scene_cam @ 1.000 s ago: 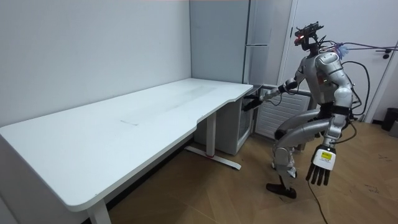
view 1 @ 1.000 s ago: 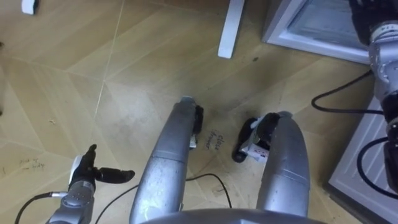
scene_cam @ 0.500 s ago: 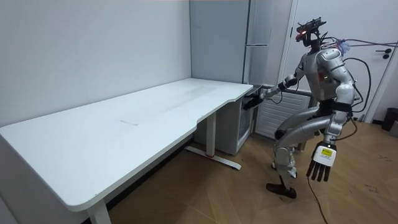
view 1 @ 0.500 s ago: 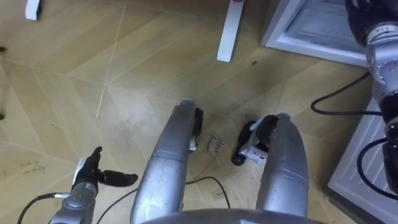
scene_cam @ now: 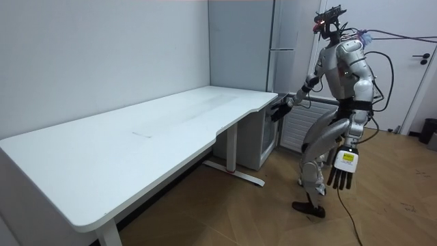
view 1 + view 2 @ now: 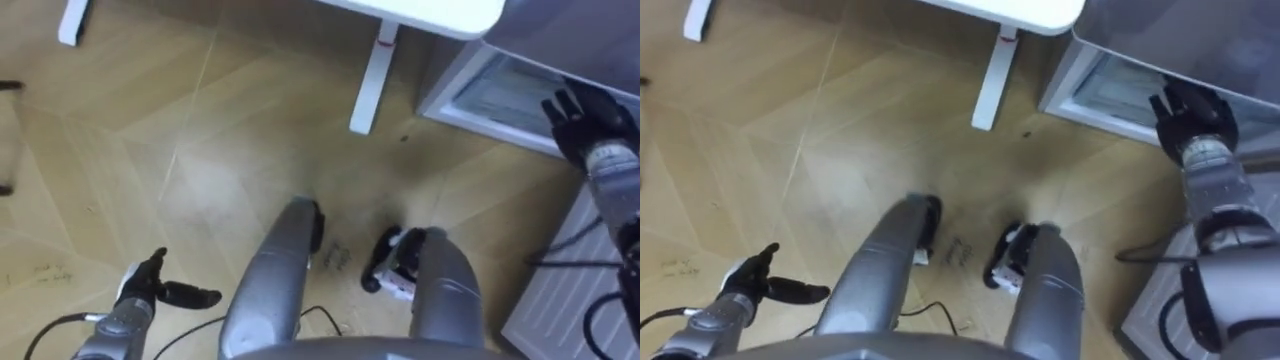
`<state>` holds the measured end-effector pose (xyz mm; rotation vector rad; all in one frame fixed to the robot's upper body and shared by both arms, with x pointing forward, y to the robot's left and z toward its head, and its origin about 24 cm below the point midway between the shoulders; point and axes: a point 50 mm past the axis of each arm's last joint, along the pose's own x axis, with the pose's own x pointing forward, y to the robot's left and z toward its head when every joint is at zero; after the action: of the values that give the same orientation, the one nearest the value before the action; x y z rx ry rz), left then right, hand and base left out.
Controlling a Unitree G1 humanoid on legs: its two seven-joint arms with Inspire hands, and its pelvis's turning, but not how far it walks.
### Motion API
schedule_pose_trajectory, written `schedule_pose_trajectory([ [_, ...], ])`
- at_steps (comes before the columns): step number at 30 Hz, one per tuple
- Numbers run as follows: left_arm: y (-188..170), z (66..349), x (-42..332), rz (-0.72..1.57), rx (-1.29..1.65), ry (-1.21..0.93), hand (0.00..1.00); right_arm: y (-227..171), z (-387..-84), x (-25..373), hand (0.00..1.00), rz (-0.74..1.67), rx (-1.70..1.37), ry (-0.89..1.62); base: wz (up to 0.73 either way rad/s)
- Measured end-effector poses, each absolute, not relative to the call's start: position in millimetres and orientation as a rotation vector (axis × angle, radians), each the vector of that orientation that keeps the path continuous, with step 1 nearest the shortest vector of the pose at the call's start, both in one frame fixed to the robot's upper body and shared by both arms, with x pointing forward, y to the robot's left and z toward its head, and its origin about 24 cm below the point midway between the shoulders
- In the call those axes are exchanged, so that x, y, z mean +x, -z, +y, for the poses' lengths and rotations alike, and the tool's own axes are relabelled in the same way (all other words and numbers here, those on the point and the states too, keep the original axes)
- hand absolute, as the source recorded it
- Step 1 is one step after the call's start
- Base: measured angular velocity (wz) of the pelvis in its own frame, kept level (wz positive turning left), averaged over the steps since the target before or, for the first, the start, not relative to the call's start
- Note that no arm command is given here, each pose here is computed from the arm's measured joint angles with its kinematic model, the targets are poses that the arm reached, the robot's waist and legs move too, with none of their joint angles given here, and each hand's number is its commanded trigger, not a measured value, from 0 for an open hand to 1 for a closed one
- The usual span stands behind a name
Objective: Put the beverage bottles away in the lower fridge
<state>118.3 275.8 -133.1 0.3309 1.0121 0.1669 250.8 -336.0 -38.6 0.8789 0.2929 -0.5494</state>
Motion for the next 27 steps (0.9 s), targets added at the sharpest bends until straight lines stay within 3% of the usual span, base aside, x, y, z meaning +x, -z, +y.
schedule_pose_trajectory([
  [6,131,280,126,1.000,0.305,-0.189,0.00,62,-335,220,0.00,0.360,0.880,0.570,-0.01],
  [12,136,282,114,1.041,0.288,-0.212,0.00,104,-324,162,0.00,0.463,0.984,0.741,-0.06],
  [20,147,285,61,1.152,0.200,-0.342,0.00,147,-290,66,0.00,0.675,1.026,0.878,-0.16],
  [27,153,274,41,1.185,0.165,-0.384,0.00,157,-275,15,0.00,0.777,1.028,0.955,-0.21],
])
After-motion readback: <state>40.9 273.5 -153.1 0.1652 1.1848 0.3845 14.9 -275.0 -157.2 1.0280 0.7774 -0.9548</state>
